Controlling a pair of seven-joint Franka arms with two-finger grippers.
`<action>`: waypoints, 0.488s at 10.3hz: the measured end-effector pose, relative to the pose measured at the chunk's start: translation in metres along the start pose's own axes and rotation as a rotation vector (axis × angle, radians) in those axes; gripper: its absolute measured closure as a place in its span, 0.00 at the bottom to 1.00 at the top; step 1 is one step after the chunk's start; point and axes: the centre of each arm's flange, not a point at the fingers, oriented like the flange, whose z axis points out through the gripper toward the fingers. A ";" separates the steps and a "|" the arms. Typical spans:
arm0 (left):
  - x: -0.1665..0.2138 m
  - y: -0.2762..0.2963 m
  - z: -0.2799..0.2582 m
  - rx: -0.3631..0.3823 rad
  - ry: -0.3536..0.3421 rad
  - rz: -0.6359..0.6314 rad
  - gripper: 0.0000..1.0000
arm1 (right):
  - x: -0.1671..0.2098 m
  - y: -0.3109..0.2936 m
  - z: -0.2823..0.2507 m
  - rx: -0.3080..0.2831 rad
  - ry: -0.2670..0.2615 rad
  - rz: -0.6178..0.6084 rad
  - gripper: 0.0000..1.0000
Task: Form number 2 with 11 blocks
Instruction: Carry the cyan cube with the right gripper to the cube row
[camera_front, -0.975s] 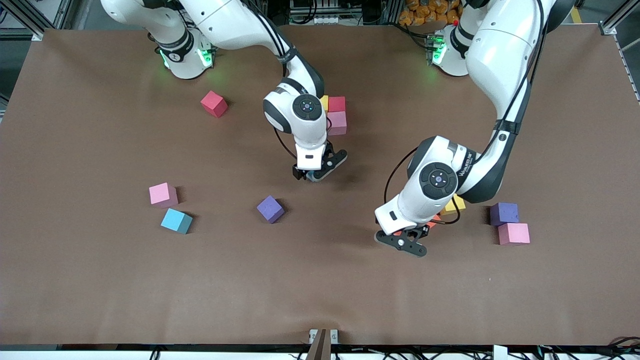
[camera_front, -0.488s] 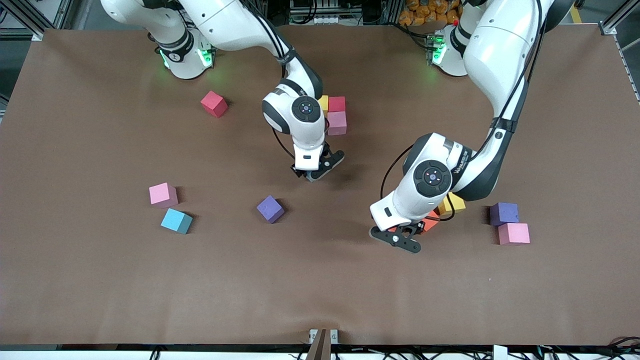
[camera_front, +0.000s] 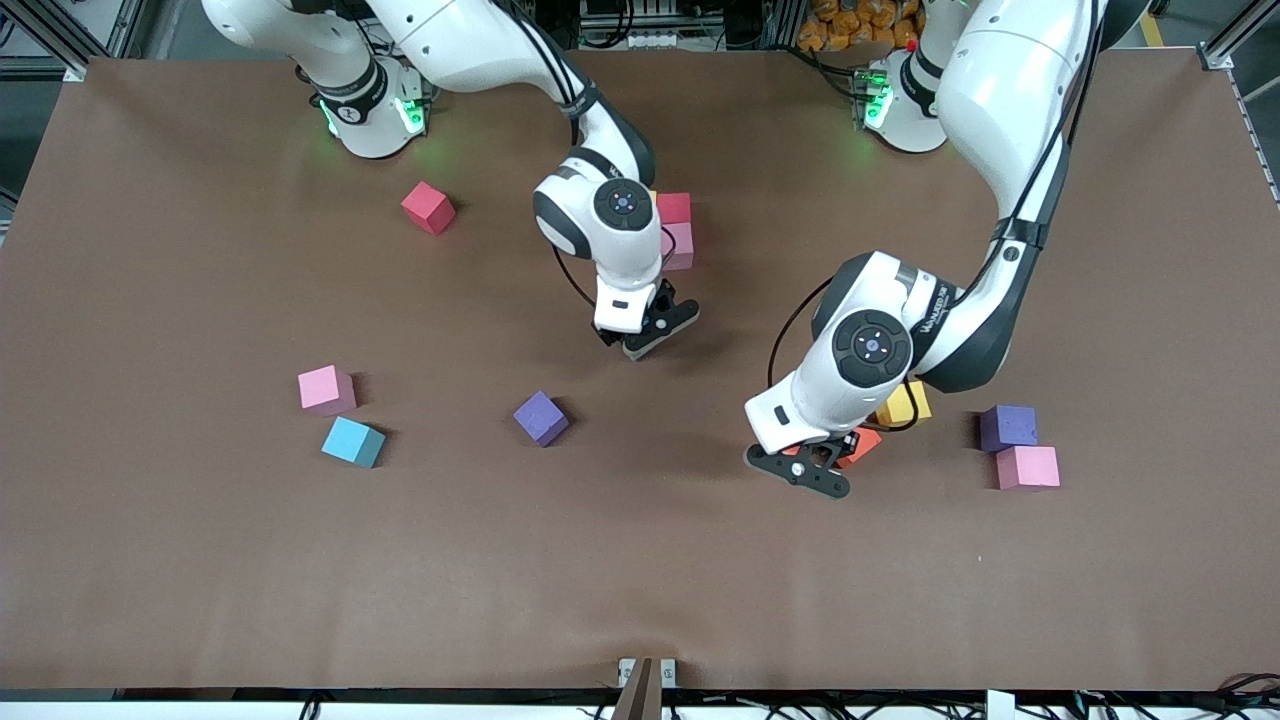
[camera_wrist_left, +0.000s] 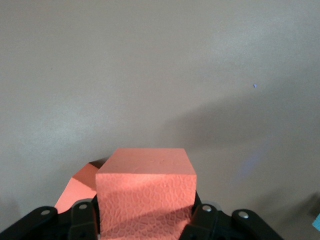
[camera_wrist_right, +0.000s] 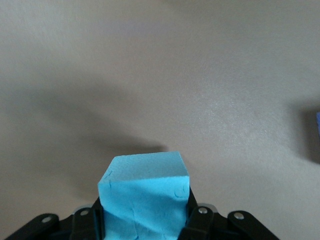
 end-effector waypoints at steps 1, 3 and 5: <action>-0.001 -0.001 -0.003 0.002 -0.006 0.000 0.41 | 0.004 -0.008 -0.012 0.000 -0.003 0.084 0.45; -0.002 -0.001 -0.008 0.004 -0.009 0.004 0.41 | -0.001 -0.032 -0.022 0.008 -0.005 0.234 0.47; -0.003 -0.001 -0.009 0.005 -0.013 0.016 0.41 | -0.011 -0.051 -0.020 0.043 -0.037 0.349 0.47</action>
